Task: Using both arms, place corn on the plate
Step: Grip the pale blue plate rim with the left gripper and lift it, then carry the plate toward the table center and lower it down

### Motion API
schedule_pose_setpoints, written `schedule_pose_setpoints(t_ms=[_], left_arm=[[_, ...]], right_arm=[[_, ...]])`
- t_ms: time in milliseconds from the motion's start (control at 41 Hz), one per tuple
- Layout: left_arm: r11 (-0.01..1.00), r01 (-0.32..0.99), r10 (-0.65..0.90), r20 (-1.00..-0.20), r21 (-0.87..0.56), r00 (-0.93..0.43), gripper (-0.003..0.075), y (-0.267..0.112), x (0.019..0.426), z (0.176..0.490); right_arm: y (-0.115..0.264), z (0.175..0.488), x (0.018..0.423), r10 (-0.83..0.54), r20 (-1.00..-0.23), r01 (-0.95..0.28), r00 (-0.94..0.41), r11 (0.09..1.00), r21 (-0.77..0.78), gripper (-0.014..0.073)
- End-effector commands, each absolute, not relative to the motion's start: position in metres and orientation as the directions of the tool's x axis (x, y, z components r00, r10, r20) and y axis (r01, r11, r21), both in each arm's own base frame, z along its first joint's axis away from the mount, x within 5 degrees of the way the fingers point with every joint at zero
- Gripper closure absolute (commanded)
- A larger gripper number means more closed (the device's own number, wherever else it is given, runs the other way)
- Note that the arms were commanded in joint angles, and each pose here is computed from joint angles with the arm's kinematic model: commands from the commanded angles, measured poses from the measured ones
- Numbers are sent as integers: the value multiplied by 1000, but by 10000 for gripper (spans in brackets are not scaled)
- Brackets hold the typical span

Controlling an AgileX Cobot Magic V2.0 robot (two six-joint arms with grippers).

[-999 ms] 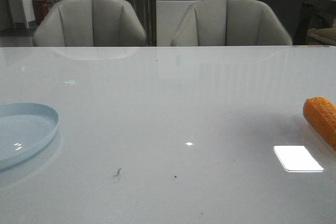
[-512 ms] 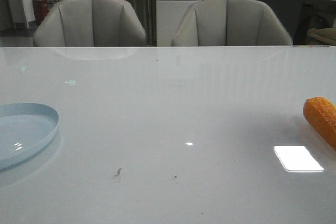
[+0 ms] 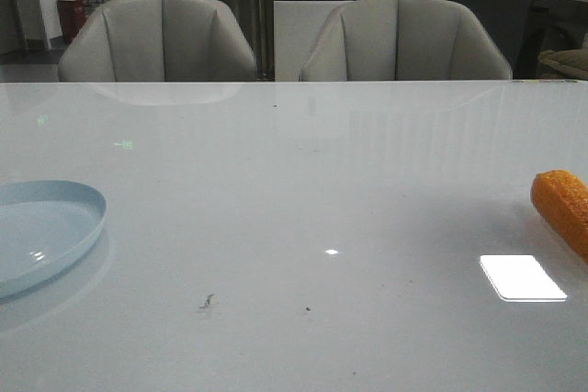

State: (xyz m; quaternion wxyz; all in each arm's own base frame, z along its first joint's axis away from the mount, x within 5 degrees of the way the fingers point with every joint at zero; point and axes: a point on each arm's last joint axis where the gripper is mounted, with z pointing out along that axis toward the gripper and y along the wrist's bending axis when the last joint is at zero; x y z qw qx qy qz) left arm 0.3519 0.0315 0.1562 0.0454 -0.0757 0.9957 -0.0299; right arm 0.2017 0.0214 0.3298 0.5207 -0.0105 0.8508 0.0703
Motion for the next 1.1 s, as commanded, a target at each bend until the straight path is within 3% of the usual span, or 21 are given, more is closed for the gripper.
schedule_pose_setpoints(t_ms=[0,244,536,853,1072], left_arm=[[986,-147,-157,-144,-79,-977,629,29,355,171],[985,-116,-134,-141,-127,-981,629,25,365,192],[961,-46,-109,-220,-272,-969,629,8,390,255],[877,136,-52,-373,-460,-926,629,-57,404,319],[845,256,53,-403,-469,-914,629,-117,396,323]], right_arm=[[20,350,203,76,-934,-88,-350,990,113,88],[20,350,203,75,-933,-88,-351,990,113,88],[20,350,203,75,-932,-88,-354,990,113,88],[20,350,203,75,-932,-88,-354,990,113,88],[20,350,203,75,-932,-88,-354,990,113,88]])
